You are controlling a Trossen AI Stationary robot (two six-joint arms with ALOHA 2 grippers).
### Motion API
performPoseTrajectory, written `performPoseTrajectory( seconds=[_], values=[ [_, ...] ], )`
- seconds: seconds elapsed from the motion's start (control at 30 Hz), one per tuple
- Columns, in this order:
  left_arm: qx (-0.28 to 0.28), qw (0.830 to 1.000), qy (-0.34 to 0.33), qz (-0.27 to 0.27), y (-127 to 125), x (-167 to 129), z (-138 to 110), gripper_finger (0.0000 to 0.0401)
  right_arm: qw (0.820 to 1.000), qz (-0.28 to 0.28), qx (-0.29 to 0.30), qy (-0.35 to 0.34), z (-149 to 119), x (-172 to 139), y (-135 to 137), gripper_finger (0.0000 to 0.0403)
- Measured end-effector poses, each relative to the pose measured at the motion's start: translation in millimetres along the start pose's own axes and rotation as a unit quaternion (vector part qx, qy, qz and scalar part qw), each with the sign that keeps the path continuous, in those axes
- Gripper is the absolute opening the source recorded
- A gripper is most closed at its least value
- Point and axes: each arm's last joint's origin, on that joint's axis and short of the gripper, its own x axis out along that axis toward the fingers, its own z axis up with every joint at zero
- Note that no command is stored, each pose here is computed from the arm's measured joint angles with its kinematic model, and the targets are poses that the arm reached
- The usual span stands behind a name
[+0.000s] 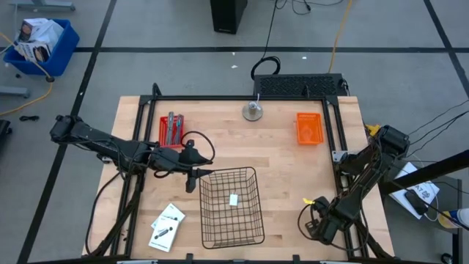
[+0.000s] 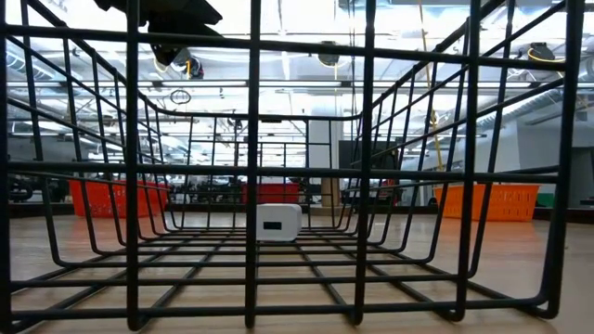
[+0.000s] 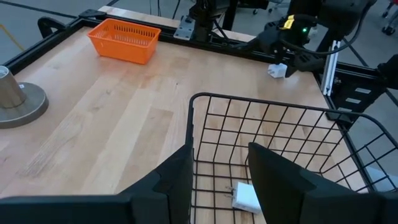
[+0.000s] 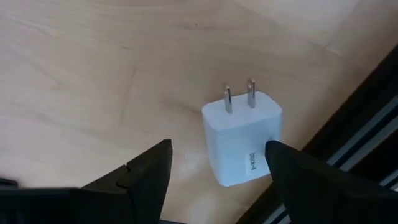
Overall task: Pick and place items into bin
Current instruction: Put the charger adapter into the black wire basket
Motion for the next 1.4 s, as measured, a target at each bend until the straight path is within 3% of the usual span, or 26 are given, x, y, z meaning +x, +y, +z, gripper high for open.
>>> performPoseTrajectory(
  seconds=[0.2,0.33,0.73,0.93,1.2,1.4],
  values=[
    [0.0,1.0,-0.002,-0.001,-0.1,0.0,0.3,0.0159,1.0,0.01,0.003,0.006,0.3,-5.4,-0.7,0.0254],
    [-0.001,1.0,-0.002,-0.001,-0.2,0.1,0.4,0.0159,1.0,0.014,0.01,-0.025,5.0,-5.7,-4.2,0.0253],
    [0.0,1.0,-0.002,-0.001,-0.2,0.1,0.4,0.0159,1.0,0.003,0.009,0.013,-0.2,-7.9,-4.6,0.0253],
    [0.0,1.0,-0.002,-0.001,-0.2,0.1,0.3,0.0159,1.0,0.026,-0.018,-0.002,-0.5,-7.9,-2.3,0.0253],
    [0.002,1.0,-0.002,-0.001,-0.2,0.1,0.4,0.0159,0.995,0.036,-0.053,0.074,-10.2,-9.5,2.6,0.0253],
    [0.004,1.0,-0.002,-0.001,-0.2,0.1,0.4,0.0159,0.993,0.041,-0.066,0.087,-12.4,-9.9,3.9,0.0253]
  ],
)
